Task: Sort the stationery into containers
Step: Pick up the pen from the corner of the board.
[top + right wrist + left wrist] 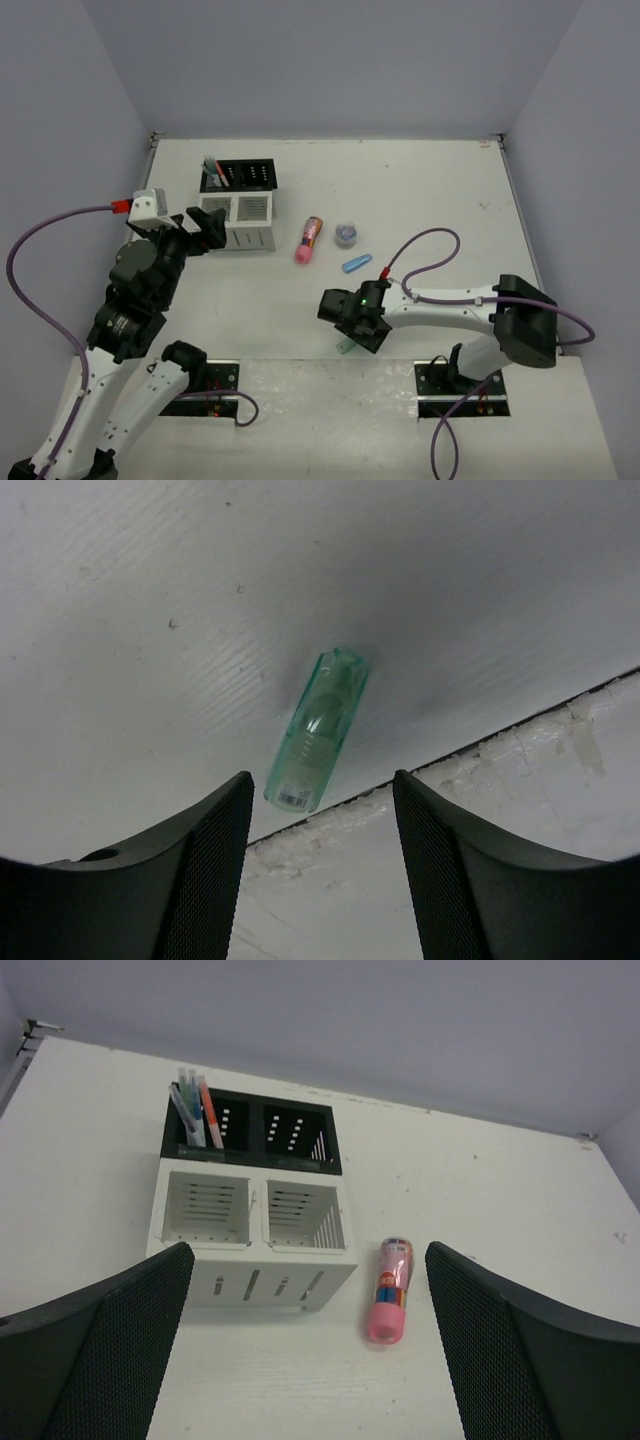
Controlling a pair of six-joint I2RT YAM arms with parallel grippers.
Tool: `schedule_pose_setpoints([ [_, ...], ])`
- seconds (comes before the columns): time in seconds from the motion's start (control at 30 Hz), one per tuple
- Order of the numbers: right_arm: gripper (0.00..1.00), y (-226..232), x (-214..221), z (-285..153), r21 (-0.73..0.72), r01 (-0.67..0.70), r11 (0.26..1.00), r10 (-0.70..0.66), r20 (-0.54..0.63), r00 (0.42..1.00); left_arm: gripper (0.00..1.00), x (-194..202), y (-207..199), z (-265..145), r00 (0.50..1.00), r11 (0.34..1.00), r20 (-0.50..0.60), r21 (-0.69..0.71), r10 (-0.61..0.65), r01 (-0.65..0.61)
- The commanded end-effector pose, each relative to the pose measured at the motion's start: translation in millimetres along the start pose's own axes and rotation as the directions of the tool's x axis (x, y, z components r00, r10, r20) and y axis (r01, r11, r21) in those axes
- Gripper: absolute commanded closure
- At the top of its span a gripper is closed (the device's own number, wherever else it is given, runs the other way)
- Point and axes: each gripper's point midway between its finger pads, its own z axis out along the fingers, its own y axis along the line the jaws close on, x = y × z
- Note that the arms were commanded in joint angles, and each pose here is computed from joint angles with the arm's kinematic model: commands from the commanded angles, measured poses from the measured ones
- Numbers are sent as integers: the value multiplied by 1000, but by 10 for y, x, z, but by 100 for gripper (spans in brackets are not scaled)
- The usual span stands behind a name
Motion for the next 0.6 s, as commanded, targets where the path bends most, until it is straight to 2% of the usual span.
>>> schedule_pose_setpoints([
  [0.0,39,198,87,77,29,-53,998,54,-38,998,0,528,64,90,987,997,-144,17,76,-75],
  [0.3,41,258,290,291,27,-30,999,33,-101,994,0,663,79,105,982,995,-164,33,97,-93],
  [0.33,47,251,303,307,35,-32,999,35,-105,994,0,671,70,103,981,995,-165,39,97,-91],
  [0.37,60,237,323,329,46,-34,998,39,-111,993,0,671,64,101,982,995,-166,43,95,-90],
  [0.43,95,185,378,386,68,-28,997,37,-130,991,0,673,41,92,982,995,-166,55,93,-84],
  [0.47,100,176,409,404,66,-28,997,37,-145,989,0,663,34,91,983,995,-163,58,90,-82],
  [0.57,100,184,412,423,44,-22,999,29,-148,989,0,657,10,83,984,995,-160,69,84,-73],
])
